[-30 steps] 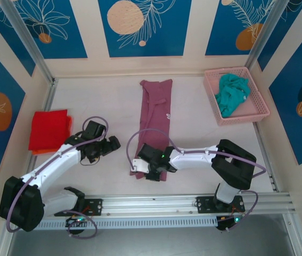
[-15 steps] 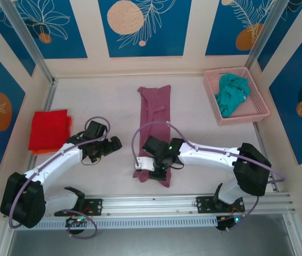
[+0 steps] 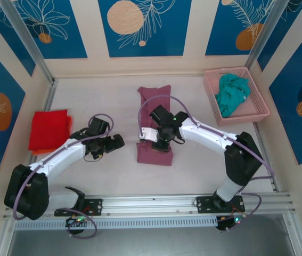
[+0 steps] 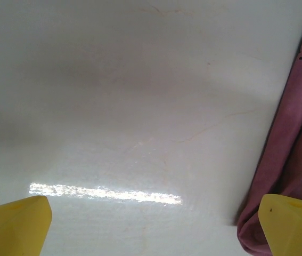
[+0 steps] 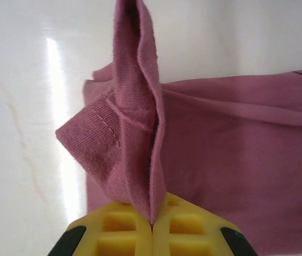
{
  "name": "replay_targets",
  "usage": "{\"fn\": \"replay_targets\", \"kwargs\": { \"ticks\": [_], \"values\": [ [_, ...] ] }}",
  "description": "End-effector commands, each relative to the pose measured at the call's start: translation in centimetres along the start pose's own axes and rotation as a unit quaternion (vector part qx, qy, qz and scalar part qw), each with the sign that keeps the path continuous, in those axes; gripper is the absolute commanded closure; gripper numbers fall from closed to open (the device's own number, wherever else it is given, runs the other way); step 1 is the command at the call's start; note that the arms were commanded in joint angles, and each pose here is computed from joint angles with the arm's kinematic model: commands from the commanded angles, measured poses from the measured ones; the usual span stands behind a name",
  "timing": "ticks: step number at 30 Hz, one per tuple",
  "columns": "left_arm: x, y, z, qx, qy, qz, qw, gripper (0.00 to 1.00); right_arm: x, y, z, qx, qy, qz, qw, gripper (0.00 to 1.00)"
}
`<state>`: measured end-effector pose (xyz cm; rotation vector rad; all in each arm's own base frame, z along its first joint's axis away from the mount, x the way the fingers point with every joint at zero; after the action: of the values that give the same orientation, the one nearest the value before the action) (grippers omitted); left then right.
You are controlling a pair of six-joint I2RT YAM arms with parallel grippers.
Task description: Fold and stack the t-shirts
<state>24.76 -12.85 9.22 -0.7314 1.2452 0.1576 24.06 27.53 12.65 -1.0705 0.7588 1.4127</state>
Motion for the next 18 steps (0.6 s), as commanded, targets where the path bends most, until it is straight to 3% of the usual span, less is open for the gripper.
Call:
{"fn": "replay_targets", "kwargs": {
  "ticks": [1,18],
  "values": [
    [-0.3,-0.7,0.5,0.003,0.001,-0.011,1.000,0.00,-0.1,-2.3,0.0,-0.020,0.001,-0.014,1.000,1.00],
    [-0.1,-0.9,0.9,0.005,0.000,-0.004,1.000,0.00,1.5,-9.5,-2.2,0.005,-0.014,-0.044,0.999,1.00]
  ]
}}
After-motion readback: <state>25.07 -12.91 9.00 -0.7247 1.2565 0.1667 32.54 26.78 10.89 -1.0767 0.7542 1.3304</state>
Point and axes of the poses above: each hand's point on the last joint's axis, 136 mm out from that joint toward the fingers, its own x axis out along the fingers, its own y axis along the line the jaws close on, z = x × y, the point moved 2 cm from there along -x, back along the fingers, and after that the axes turned 15 degrees about -x, right-handed, at the moved point
